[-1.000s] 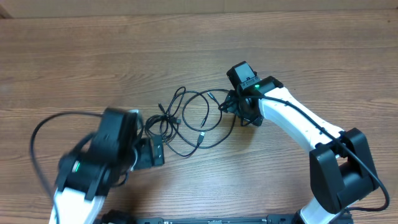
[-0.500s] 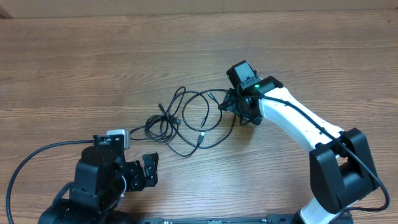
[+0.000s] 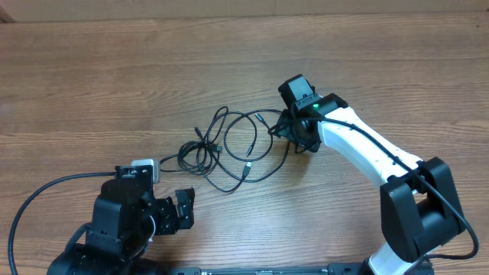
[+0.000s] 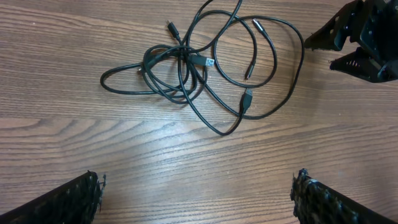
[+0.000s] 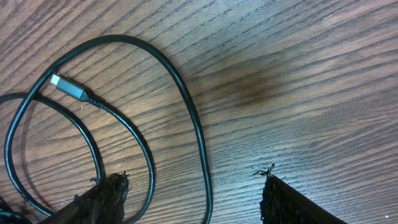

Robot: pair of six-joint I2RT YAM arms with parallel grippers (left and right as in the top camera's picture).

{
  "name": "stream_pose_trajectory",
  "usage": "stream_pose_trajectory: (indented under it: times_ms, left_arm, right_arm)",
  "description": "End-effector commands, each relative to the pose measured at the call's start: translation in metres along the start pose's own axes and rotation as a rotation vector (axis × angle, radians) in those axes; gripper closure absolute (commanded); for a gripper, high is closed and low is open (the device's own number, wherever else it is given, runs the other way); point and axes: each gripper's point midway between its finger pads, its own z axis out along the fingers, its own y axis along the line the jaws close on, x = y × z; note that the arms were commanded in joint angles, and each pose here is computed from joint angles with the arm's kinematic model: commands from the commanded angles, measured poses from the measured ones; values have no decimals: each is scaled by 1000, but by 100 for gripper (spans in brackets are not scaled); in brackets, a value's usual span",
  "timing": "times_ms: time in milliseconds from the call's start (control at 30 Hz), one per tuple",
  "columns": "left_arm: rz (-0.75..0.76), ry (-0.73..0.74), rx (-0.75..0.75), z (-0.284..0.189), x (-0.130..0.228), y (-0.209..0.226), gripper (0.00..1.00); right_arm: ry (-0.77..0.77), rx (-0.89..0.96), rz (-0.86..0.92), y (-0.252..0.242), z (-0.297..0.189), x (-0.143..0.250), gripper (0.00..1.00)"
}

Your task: Untangle cables

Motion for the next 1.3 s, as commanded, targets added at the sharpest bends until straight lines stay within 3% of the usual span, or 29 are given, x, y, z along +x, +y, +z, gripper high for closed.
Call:
stream_pose_trajectory:
  times_ms: [0, 367, 567, 733, 933, 1267]
  left_arm:
    - [13, 10, 3, 3, 2, 0, 0]
    - [45, 49, 63, 4, 9, -11, 0]
    - [44, 47, 64, 4, 8, -11, 0]
    - [44, 48, 65, 4, 8, -11, 0]
    - [44, 47, 64, 4, 8, -11, 0]
    - [41, 47, 64, 4, 8, -11, 0]
  right_arm:
    - [-3, 2, -25, 0, 0, 1, 30]
    - [-3, 5, -26, -1, 0, 1, 30]
    - [-6, 2, -25, 0, 0, 0, 39]
    - [-2, 3, -31, 1, 2, 2, 39]
    - [20, 10, -164, 9, 17, 14, 35]
    - [48, 47, -165, 5, 41, 18, 37]
